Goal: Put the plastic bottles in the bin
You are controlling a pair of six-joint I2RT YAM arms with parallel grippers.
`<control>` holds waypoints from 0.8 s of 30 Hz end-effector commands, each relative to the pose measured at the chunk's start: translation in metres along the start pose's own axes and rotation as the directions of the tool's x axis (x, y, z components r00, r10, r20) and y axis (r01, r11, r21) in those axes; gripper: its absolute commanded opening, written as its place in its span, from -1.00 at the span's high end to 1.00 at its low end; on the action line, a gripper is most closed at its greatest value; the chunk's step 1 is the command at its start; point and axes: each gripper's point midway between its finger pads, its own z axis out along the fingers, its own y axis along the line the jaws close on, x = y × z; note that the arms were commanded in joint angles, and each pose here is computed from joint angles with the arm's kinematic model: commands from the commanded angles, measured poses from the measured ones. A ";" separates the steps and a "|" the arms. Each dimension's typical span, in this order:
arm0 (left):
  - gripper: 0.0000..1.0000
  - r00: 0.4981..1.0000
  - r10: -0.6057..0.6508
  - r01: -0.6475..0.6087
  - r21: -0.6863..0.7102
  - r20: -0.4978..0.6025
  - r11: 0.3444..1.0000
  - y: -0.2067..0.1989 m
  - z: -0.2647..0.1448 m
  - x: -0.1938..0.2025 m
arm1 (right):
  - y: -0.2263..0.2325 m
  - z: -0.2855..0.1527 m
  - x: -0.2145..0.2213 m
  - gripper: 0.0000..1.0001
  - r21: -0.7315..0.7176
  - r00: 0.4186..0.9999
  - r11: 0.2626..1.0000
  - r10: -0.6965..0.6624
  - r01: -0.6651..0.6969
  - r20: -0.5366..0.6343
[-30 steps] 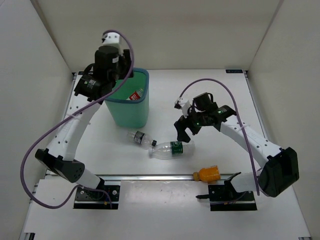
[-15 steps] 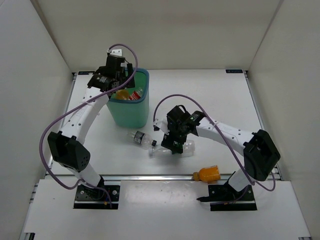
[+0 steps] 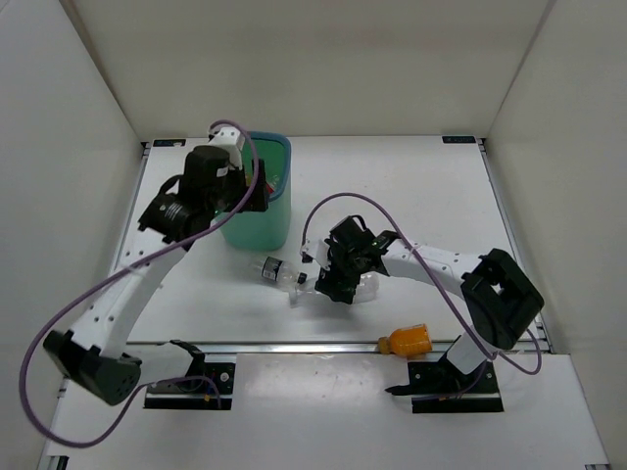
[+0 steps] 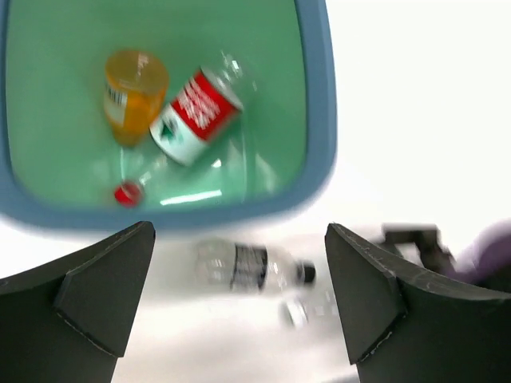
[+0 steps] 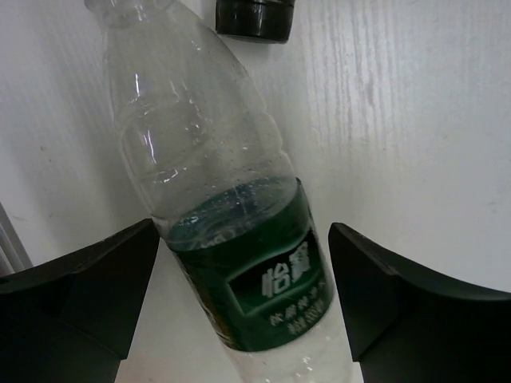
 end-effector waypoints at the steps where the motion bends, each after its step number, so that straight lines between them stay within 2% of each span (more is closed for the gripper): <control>1: -0.96 1.000 -0.008 0.010 0.108 -0.024 0.994 -0.013 -0.029 0.020 | 0.008 0.014 -0.012 -0.67 -0.071 0.994 0.996 0.056 -0.049 0.098; 6: -0.97 0.996 -0.006 0.014 0.081 -0.094 0.997 0.003 -0.038 0.049 | 0.009 0.017 -0.007 -0.51 -0.110 0.985 0.989 0.113 -0.099 0.128; 11: -0.97 0.994 -0.012 0.020 0.069 -0.107 0.997 0.009 -0.038 0.056 | 0.002 0.010 -0.003 -0.21 -0.102 0.976 0.983 0.164 -0.150 0.146; 17: -0.97 0.993 -0.018 0.019 0.007 -0.115 1.000 0.024 -0.028 0.062 | -0.022 -0.042 -0.009 -0.08 0.010 0.945 0.972 0.227 -0.236 0.236; 21: -0.96 0.992 -0.019 0.020 0.007 -0.121 1.000 0.026 -0.023 0.068 | -0.043 -0.101 -0.018 0.03 0.104 0.882 0.944 0.248 -0.313 0.400; 24: -0.97 0.992 0.024 -0.016 0.058 -0.126 0.998 0.020 -0.023 0.075 | -0.066 -0.158 -0.050 0.00 0.173 0.795 0.928 0.174 -0.329 0.581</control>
